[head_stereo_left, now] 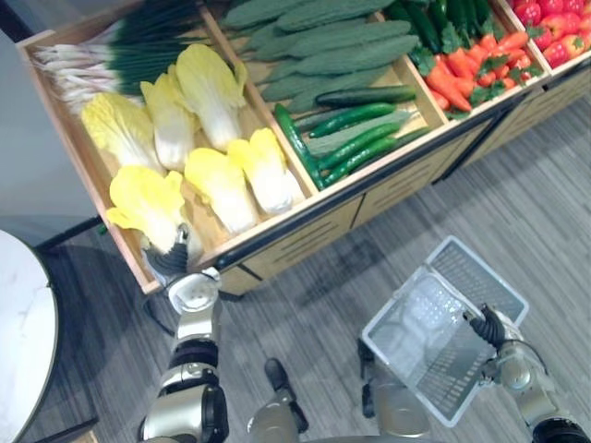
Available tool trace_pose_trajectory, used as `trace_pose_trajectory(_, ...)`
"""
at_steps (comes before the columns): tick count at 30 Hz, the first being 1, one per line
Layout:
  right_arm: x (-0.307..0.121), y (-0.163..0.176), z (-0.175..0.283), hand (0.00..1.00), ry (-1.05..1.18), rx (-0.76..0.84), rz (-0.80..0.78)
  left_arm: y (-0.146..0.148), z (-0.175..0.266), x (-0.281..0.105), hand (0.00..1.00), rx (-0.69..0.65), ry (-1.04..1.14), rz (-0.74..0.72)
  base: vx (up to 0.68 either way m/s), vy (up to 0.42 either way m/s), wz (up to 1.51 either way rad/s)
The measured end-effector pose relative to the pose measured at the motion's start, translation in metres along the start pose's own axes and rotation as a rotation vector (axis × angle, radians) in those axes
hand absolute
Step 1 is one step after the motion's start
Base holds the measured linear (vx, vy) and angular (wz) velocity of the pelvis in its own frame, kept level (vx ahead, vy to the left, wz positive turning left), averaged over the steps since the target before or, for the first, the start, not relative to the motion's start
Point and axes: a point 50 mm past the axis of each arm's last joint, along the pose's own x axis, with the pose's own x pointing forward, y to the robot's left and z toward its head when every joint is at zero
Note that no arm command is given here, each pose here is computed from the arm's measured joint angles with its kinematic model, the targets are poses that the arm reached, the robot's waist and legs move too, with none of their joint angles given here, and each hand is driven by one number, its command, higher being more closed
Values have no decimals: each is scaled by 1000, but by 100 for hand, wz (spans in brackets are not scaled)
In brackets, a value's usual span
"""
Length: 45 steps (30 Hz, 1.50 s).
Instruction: Pick vegetable in the basket
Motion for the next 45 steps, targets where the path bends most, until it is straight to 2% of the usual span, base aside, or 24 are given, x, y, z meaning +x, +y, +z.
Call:
trace_pose_trajectory(9,-14,8,-17,100,74,-3,16,4,-9,-26,100,-70,25,11,1,-4,10)
trace_pose_trajectory(17,-22,12,-28,100,113,0,34,23,26,-23,100,-142,-133,95,5,0,12)
trace_pose_trajectory(21,-22,12,-31,100,129,1,51,25,44,-23,100,-110,-227,92,16,1,7)
trace_pose_trajectory(25,-17,0,-34,100,125,-33,68,26,63,-31,100,-33,-376,-11,4,0,-3)
trace_pose_trajectory(29,-7,-30,-35,100,112,-101,40,20,76,-41,100,26,-476,-149,-6,2,-12)
trace_pose_trajectory(36,10,-77,-36,100,118,-202,-10,-13,70,-82,100,128,-586,-607,-3,8,-21)
trace_pose_trajectory(40,21,-93,-19,100,48,-292,-4,-21,65,-102,100,100,-584,-822,5,7,-67)
trace_pose_trajectory(45,28,-93,6,100,-61,-366,18,-26,70,-125,100,44,-605,-1034,26,-18,-79)
